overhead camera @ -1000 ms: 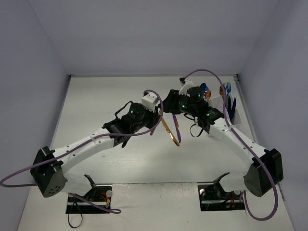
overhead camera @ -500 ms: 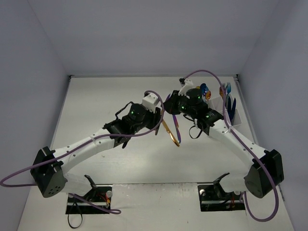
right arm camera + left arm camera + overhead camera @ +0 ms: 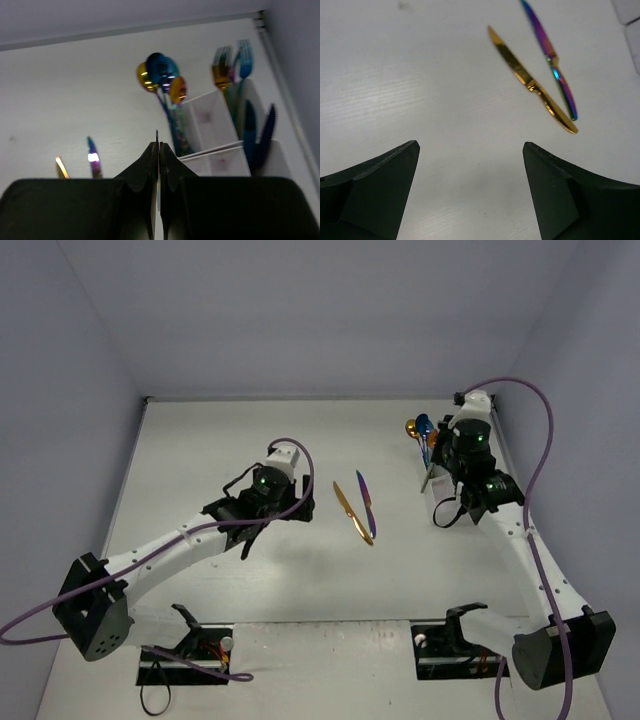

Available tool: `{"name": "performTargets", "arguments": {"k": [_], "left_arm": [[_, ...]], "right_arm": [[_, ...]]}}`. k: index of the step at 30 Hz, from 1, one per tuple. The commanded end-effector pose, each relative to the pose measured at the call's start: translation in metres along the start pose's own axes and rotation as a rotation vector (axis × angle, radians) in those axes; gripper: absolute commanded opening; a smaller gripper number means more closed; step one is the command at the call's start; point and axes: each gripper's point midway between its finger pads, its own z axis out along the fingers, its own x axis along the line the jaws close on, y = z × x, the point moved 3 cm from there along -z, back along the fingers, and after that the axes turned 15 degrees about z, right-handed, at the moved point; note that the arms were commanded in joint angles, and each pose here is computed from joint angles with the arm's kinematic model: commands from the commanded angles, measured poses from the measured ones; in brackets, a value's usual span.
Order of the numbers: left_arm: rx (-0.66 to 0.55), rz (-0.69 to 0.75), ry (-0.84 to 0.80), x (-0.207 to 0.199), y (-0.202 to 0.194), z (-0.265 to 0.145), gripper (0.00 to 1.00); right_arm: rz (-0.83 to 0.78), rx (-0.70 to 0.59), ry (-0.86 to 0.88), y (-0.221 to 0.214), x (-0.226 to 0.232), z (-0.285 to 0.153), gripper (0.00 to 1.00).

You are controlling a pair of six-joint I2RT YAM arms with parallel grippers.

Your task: Sort the eating utensils into containers

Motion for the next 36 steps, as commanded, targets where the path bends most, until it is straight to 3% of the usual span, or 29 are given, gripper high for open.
{"name": "performTargets", "arguments": {"k": [1, 9, 25, 29, 36], "left_arm": [[0.044, -0.162, 0.031, 0.018, -0.013, -0.007, 0.82], [0.115, -0.200, 0.071, 0.027, -0.032, -0.007, 0.82], [0.139, -0.231, 0.076, 0.027, -0.043, -0.008, 0.82], [0.141, -0.225, 0.072, 0.027, -0.041, -0.006, 0.82], [0.133, -0.185, 0.078, 0.030, -0.029, -0.005, 0.82]], "right_arm": [[-0.107, -0.201, -0.225, 0.058, -0.042, -0.018, 0.00], [-0.114, -0.215, -0.412, 0.084, -0.113, -0.005, 0.00], [-0.037, -0.129, -0.341, 0.049, -0.145, 0.056, 0.01], [-0.025, -0.099, -0.321, 0.035, -0.143, 0.056, 0.24], [-0.006, -0.082, -0.231, 0.032, -0.110, 0.048, 0.47]]}}
